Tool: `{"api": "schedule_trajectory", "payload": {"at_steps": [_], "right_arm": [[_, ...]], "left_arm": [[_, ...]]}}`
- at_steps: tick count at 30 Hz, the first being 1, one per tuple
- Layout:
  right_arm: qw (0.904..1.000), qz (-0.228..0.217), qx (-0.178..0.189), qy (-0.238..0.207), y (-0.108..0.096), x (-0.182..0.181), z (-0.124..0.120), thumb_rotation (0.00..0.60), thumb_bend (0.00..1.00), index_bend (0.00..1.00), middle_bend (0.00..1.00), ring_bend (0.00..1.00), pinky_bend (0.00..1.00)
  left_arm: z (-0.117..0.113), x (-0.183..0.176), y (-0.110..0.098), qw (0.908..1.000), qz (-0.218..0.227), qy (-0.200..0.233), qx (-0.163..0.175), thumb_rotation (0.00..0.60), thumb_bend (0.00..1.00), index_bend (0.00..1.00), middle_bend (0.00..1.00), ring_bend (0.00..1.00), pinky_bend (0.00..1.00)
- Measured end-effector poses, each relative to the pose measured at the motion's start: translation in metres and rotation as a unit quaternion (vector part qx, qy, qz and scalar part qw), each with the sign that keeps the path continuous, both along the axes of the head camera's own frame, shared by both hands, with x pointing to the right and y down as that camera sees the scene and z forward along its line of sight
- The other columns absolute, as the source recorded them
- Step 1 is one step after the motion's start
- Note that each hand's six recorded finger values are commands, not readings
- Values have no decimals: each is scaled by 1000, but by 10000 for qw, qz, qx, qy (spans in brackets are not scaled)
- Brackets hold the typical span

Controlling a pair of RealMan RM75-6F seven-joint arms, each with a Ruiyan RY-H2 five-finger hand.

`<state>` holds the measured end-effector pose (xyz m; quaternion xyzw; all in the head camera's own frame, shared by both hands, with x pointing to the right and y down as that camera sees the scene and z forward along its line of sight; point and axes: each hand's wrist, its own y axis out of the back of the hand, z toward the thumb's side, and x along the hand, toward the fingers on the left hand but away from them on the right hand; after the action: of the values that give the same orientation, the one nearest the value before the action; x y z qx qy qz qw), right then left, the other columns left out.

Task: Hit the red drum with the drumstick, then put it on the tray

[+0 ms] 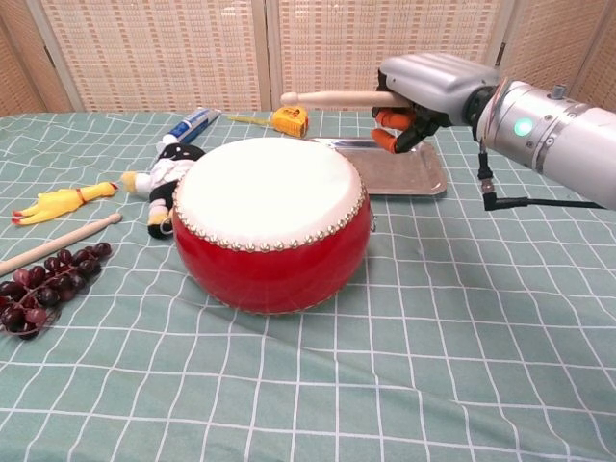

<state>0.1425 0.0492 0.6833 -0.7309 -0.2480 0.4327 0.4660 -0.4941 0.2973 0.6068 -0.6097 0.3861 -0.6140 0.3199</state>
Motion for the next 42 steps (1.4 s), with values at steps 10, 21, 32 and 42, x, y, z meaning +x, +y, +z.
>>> {"api": "schedule_trajectory", "payload": {"at_steps": [10, 21, 32, 42], "right_arm": [[9865, -842, 240, 1385, 12, 0, 22, 600, 527, 1000, 1000, 1000, 1000], [9999, 15, -27, -138, 5, -8, 2, 600, 527, 1000, 1000, 1000, 1000], [9966, -545, 219, 573, 9, -7, 8, 600, 527, 1000, 1000, 1000, 1000], [9913, -738, 451, 996, 8, -7, 8, 600, 527, 1000, 1000, 1000, 1000]], "left_arm": [[2, 1, 0, 10000, 6, -1, -27, 600, 311, 80, 51, 82, 20], [1, 1, 1, 10000, 5, 2, -17, 600, 311, 79, 51, 83, 20], [2, 0, 0, 10000, -4, -7, -30, 600, 311, 79, 51, 82, 20], [2, 0, 0, 10000, 1, -14, -28, 600, 311, 78, 50, 83, 20]]}}
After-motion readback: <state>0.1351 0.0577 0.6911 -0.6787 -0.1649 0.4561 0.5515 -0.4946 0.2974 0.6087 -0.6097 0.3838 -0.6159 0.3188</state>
